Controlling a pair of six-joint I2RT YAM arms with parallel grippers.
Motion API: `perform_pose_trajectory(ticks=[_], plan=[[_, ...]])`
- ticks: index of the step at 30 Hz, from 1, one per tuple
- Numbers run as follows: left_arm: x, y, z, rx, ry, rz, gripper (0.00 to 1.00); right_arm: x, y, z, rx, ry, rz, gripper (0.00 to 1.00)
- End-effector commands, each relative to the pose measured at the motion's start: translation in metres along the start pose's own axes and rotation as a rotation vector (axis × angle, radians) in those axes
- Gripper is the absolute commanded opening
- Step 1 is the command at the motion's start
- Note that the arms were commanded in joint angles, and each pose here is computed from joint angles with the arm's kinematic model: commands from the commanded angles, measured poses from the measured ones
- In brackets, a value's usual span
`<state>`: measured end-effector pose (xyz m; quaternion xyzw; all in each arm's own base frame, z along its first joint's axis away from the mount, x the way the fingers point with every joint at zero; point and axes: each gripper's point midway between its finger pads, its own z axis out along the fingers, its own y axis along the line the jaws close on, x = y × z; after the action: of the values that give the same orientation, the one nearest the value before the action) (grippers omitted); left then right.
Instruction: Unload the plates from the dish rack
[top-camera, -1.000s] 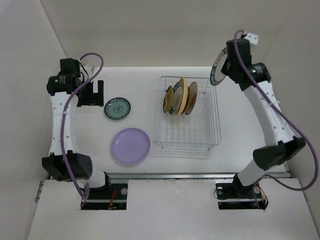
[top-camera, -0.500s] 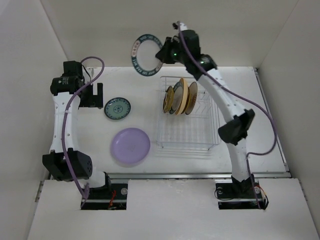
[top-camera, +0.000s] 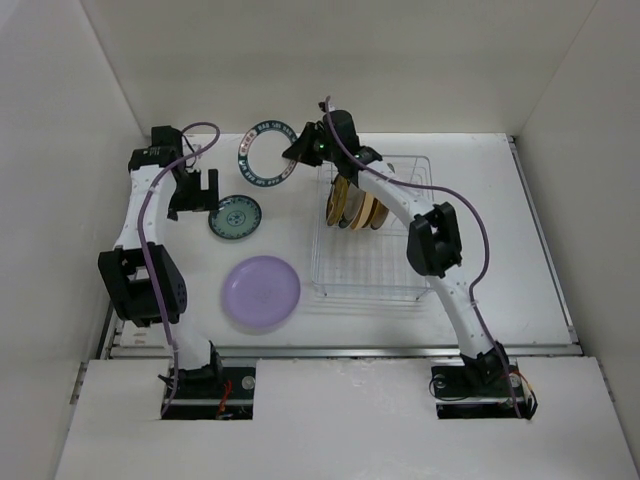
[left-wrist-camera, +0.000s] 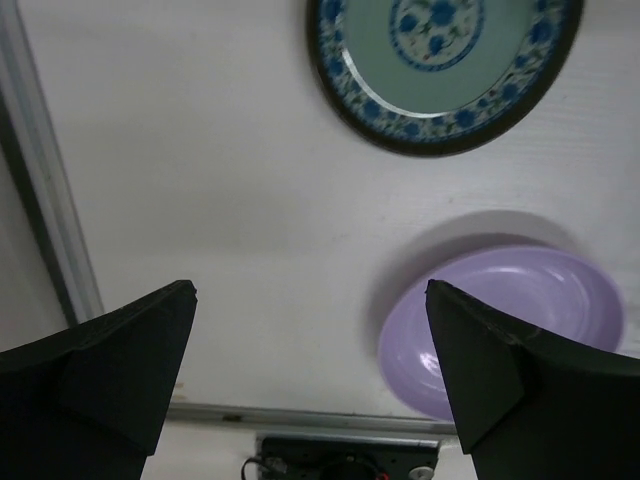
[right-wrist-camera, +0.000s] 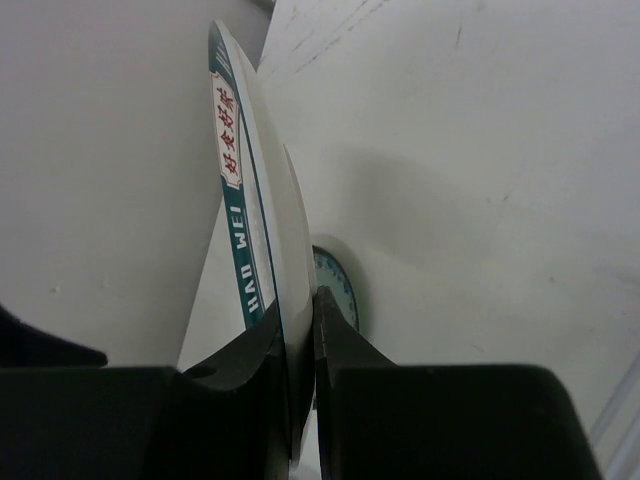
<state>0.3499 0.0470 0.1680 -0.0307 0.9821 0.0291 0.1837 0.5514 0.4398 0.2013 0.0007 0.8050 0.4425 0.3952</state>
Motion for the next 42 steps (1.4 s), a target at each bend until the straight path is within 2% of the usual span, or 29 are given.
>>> perform_pose_trajectory(ticks=[1,3,6,7,8,9,10,12,19,23,26,29,30,32,33,34,36,39,40,41,42], plan=[[-0.05,-0.029,-0.022,0.162,-0.206,-0.006,1.0,-0.027,0.077,-0.027,-0.26,-0.049,-0.025,0.0],[-0.074,-0.047,-0.023,0.286,-0.287,-0.007,1.0,-0.009,0.074,-0.03,-0.288,0.009,-0.025,0.0],[-0.102,-0.061,-0.01,0.393,-0.314,-0.038,0.96,0.0,0.086,-0.039,-0.36,0.061,-0.041,0.0],[-0.108,-0.057,-0.004,0.408,-0.305,-0.066,0.94,0.006,0.095,-0.046,-0.409,0.099,-0.053,0.0],[-0.112,-0.057,0.02,0.434,-0.253,-0.124,0.91,0.007,0.099,-0.049,-0.438,0.112,-0.063,0.0],[-0.123,-0.056,0.013,0.484,-0.255,-0.151,0.84,0.009,0.104,-0.054,-0.459,0.125,-0.069,0.0],[-0.126,-0.059,0.017,0.507,-0.232,-0.168,0.82,0.018,0.102,-0.057,-0.476,0.158,-0.069,0.0],[-0.13,-0.053,0.03,0.527,-0.204,-0.218,0.81,0.013,0.112,-0.067,-0.507,0.139,-0.089,0.0],[-0.126,-0.094,0.021,0.742,-0.222,-0.119,0.78,0.028,0.11,-0.07,-0.552,0.199,-0.096,0.0],[-0.114,-0.121,-0.003,0.882,-0.212,-0.04,0.78,0.029,0.109,-0.069,-0.546,0.206,-0.091,0.0],[-0.112,-0.122,-0.007,0.894,-0.226,-0.031,0.76,0.028,0.111,-0.072,-0.547,0.205,-0.091,0.0],[-0.105,-0.122,-0.001,0.894,-0.199,-0.022,0.6,0.029,0.115,-0.076,-0.569,0.217,-0.099,0.0],[-0.1,-0.126,-0.003,0.927,-0.165,-0.029,0.45,0.029,0.115,-0.076,-0.569,0.217,-0.099,0.0],[-0.093,-0.131,-0.008,0.978,-0.126,-0.039,0.22,0.028,0.127,-0.081,-0.594,0.22,-0.113,0.0],[-0.092,-0.136,-0.013,0.994,-0.122,-0.023,0.06,0.028,0.127,-0.081,-0.594,0.22,-0.113,0.0],[-0.087,-0.138,-0.016,1.005,-0.095,-0.037,0.0,0.03,0.125,-0.081,-0.585,0.228,-0.105,0.0],[-0.087,-0.138,-0.027,1.013,-0.113,-0.02,0.0,0.03,0.127,-0.084,-0.577,0.237,-0.098,0.01],[-0.098,-0.12,-0.032,1.019,-0.142,-0.132,0.0,0.03,0.124,-0.084,-0.546,0.24,-0.088,0.44],[-0.107,-0.108,-0.027,1.013,-0.148,-0.227,0.0,0.027,0.124,-0.084,-0.535,0.232,-0.085,0.68],[-0.111,-0.102,-0.026,1.007,-0.175,-0.227,0.0,0.028,0.123,-0.083,-0.528,0.237,-0.089,0.82],[-0.115,-0.097,-0.027,0.999,-0.157,-0.295,0.0,0.021,0.126,-0.086,-0.508,0.219,-0.085,0.87]])
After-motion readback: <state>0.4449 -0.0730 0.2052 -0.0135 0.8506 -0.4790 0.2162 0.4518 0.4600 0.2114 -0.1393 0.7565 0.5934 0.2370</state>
